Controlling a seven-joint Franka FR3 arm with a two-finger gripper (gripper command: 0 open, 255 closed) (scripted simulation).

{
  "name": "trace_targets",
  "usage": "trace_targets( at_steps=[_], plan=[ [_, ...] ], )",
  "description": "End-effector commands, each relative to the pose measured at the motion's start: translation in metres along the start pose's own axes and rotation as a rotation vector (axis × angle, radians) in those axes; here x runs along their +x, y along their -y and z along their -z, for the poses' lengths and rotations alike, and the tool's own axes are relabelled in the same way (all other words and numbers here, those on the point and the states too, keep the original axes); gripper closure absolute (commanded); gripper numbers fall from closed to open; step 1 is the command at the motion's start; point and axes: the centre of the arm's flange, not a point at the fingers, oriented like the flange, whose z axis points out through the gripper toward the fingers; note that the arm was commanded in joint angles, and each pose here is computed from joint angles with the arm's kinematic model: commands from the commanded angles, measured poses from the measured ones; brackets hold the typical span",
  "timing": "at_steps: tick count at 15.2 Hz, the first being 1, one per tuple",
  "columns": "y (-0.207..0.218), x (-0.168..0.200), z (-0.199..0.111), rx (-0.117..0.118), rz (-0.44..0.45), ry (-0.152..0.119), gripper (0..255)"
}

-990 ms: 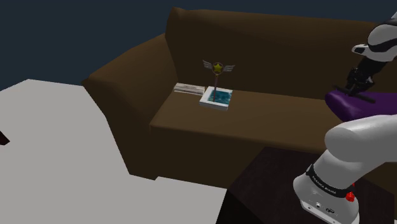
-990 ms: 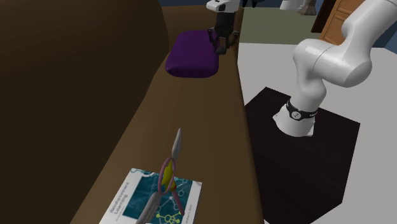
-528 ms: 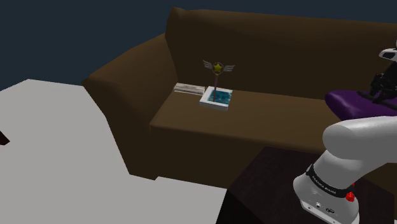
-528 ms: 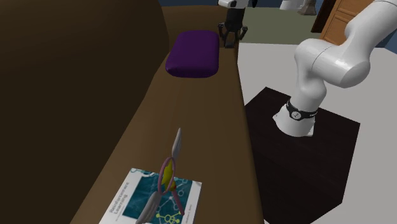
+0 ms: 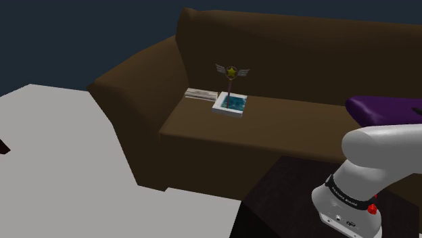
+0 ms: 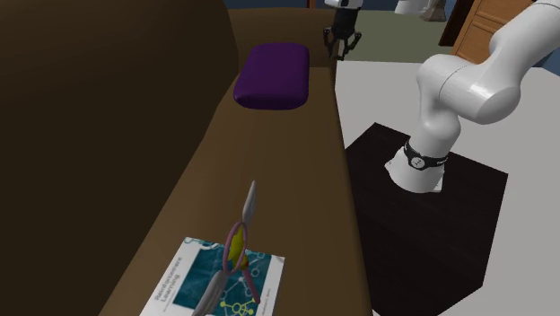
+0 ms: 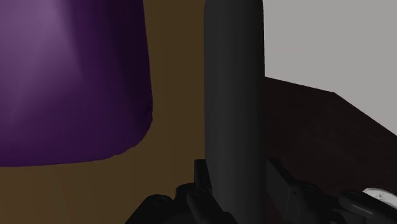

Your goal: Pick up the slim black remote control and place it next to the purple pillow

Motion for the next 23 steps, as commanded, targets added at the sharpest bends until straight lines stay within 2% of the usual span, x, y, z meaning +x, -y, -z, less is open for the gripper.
trace_targets(
  at_steps=[1,2,23],
  plan=[
    [0.015,-0.024,0.004,0.0,0.001,0.0,255],
    [0.022,-0.037,0.005,0.0,0.001,0.0,255],
    [0.03,-0.036,-0.106,0.0,0.001,0.0,255]
  ],
)
